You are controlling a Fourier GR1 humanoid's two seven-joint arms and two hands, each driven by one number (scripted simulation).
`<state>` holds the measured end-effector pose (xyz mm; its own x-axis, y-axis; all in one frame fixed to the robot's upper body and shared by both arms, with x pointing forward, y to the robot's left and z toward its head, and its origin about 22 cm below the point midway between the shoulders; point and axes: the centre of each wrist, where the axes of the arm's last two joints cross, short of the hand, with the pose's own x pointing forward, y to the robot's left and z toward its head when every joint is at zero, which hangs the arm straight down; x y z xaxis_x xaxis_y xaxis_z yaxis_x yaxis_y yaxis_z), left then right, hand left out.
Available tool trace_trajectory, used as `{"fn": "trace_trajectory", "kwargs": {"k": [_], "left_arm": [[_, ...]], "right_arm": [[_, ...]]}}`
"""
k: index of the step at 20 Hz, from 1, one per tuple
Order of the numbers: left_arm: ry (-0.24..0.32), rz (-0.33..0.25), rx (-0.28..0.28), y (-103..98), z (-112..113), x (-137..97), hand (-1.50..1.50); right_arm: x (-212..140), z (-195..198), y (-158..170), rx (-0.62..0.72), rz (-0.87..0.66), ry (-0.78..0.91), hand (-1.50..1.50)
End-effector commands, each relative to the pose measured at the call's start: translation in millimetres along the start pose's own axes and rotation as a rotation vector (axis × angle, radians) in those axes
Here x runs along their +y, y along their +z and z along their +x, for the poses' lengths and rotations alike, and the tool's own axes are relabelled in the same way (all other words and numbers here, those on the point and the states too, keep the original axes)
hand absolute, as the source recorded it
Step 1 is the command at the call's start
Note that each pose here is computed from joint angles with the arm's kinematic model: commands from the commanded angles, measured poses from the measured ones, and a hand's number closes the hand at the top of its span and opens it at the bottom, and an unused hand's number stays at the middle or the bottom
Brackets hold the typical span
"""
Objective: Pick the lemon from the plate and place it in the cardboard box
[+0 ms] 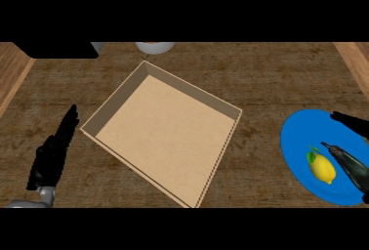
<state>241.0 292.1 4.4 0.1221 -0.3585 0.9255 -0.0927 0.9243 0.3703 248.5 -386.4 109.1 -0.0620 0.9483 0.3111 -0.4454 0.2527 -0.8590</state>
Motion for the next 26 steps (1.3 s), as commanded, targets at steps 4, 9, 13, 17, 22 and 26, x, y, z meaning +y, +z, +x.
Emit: {"fn": "trace_trajectory", "kwargs": {"k": [4, 9, 13, 17, 22, 26], "left_arm": [[0.003, 0.011, -0.009, 13, 20, -16, 0.0], [-0.009, 0.0, -0.017, -3, 8, -2, 0.0], [0.001, -0.019, -0.011, -1, 10, 3, 0.0], [-0.002, 0.02, -0.004, 1, 10, 1, 0.0], [-0.007, 0.025, 0.007, 0, 5, -7, 0.0], [-0.002, 0.004, -0.004, 4, 11, -10, 0.0]], "right_arm": [[23, 19, -2, 0.099, 0.012, 0.023, -1.5], [36, 1, -17, 0.139, 0.025, 0.045, -1.5], [53, 8, -9, 0.176, 0.053, 0.077, -1.5], [81, 9, -4, 0.169, 0.047, 0.058, -1.5], [51, 10, -10, 0.159, 0.04, 0.058, -1.5], [62, -2, -30, 0.166, 0.028, 0.063, -1.5]]}}
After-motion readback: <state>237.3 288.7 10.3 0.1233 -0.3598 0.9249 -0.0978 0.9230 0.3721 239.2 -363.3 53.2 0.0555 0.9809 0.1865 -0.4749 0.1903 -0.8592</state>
